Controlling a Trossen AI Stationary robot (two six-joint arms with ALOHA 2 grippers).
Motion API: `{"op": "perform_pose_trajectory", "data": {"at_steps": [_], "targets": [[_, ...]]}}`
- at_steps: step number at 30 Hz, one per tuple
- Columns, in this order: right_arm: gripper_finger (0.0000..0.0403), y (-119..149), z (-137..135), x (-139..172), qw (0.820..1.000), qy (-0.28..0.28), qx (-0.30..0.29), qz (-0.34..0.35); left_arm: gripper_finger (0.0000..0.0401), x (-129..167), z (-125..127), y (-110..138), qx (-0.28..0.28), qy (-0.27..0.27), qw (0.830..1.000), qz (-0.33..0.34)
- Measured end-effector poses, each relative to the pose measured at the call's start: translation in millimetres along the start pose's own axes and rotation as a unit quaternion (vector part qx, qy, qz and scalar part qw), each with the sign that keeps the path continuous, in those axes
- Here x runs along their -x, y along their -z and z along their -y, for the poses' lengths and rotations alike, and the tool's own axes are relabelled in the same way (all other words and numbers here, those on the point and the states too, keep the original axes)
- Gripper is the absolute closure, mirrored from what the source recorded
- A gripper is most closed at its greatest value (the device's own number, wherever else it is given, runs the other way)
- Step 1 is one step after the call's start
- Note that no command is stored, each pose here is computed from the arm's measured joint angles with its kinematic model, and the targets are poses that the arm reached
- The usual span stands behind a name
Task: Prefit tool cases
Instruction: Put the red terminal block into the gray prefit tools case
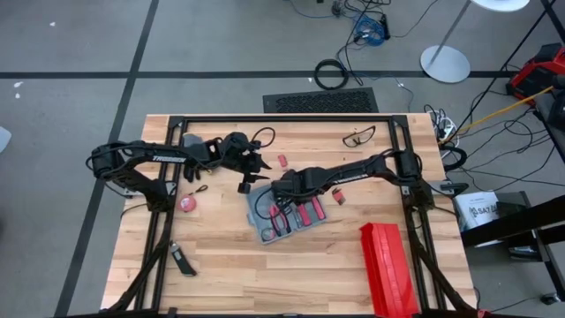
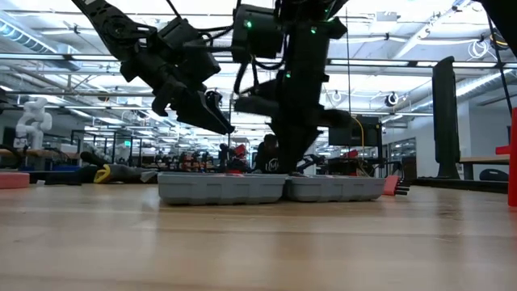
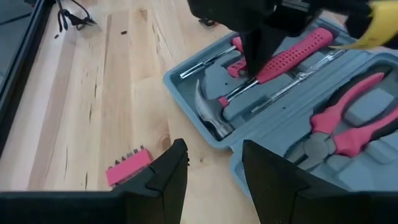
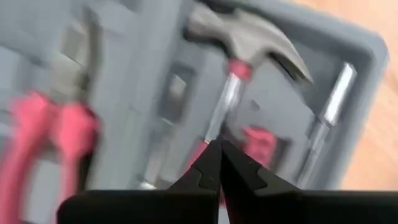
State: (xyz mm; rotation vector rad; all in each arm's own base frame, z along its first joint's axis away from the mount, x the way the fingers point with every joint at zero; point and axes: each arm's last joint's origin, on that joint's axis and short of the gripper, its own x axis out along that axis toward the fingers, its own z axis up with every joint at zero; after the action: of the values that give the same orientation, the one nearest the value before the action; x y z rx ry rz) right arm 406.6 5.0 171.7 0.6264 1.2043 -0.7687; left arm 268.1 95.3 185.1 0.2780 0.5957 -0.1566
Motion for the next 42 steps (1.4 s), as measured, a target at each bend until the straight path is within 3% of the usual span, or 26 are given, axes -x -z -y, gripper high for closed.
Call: {"op": "perform_pose_trajectory", "data": {"at_steps": [6,17,25,34,38,42], "targets": [[0.0403,-4,-6,13,0.999,0.003,0.009,0.032,0.0244,0,0,0,0.000,0.000,1.000,0.001],[0.0403,4,4,3,0.997,0.075,0.004,-0.011,0.0244,-8,17,-10,-0.019,0.051,0.998,0.027],[0.0403,1,1,19,0.997,0.069,0.009,0.011,0.0244,-16,32,-14,0.001,0.080,0.996,0.025],[0.0403,9,0,21,0.996,0.082,0.017,0.000,0.0248,-61,41,17,0.019,0.100,0.994,-0.029],[0.0403,13,-3,22,0.996,0.082,0.019,-0.002,0.0291,-68,40,21,0.014,0.087,0.995,-0.043],[0.0403,13,-3,22,0.996,0.081,0.019,-0.002,0.0385,-68,40,23,0.010,0.094,0.994,-0.050]]}}
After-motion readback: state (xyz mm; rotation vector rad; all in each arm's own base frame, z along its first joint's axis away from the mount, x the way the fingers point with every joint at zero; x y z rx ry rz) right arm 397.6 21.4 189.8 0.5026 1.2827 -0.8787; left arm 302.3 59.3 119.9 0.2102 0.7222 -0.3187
